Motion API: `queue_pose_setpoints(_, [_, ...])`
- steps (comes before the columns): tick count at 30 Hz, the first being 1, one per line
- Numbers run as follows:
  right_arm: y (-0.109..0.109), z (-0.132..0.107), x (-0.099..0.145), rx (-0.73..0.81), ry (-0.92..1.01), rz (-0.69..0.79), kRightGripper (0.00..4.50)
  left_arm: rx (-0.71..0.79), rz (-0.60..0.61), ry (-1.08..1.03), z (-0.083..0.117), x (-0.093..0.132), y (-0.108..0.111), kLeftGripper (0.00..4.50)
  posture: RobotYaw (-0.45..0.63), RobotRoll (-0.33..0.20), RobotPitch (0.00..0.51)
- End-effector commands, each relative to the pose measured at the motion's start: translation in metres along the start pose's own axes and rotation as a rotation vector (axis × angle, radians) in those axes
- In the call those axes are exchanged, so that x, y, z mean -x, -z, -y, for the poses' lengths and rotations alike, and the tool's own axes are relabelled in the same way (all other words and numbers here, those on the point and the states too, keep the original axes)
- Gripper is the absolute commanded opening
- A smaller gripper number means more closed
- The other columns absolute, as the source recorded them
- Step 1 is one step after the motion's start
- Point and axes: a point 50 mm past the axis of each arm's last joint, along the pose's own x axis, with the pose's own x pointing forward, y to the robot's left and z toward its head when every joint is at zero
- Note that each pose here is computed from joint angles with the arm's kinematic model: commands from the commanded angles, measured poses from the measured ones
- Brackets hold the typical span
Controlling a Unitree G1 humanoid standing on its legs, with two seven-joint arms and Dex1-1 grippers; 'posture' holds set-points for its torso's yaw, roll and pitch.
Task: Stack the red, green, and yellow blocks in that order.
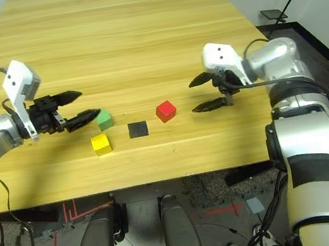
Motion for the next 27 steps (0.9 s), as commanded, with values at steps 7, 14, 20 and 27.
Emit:
queue_pose_setpoints(7, [-0.029, 0.011, -0.023, 0.167, -0.085, -0.099, 4.50, -0.079, -0.188, 0.062, 0.019, 0.001, 0.022, 4.48, 0.42, -0.184, 0.137])
queue_pose_setpoints(14, [-0.039, 0.015, -0.036, 0.228, -0.088, -0.132, 4.50, -0.068, -0.183, 0.021, 0.024, 0.008, 0.023, 4.48, 0.48, -0.184, 0.148])
queue_pose_setpoints(20, [-0.042, 0.016, -0.045, 0.257, -0.091, -0.156, 4.50, -0.055, -0.181, 0.002, 0.029, 0.012, 0.024, 4.48, 0.51, -0.182, 0.156])
queue_pose_setpoints(27, [-0.045, 0.017, -0.056, 0.321, -0.079, -0.202, 4.13, -0.041, -0.168, -0.021, 0.034, 0.012, 0.024, 4.50, 0.54, -0.186, 0.170])
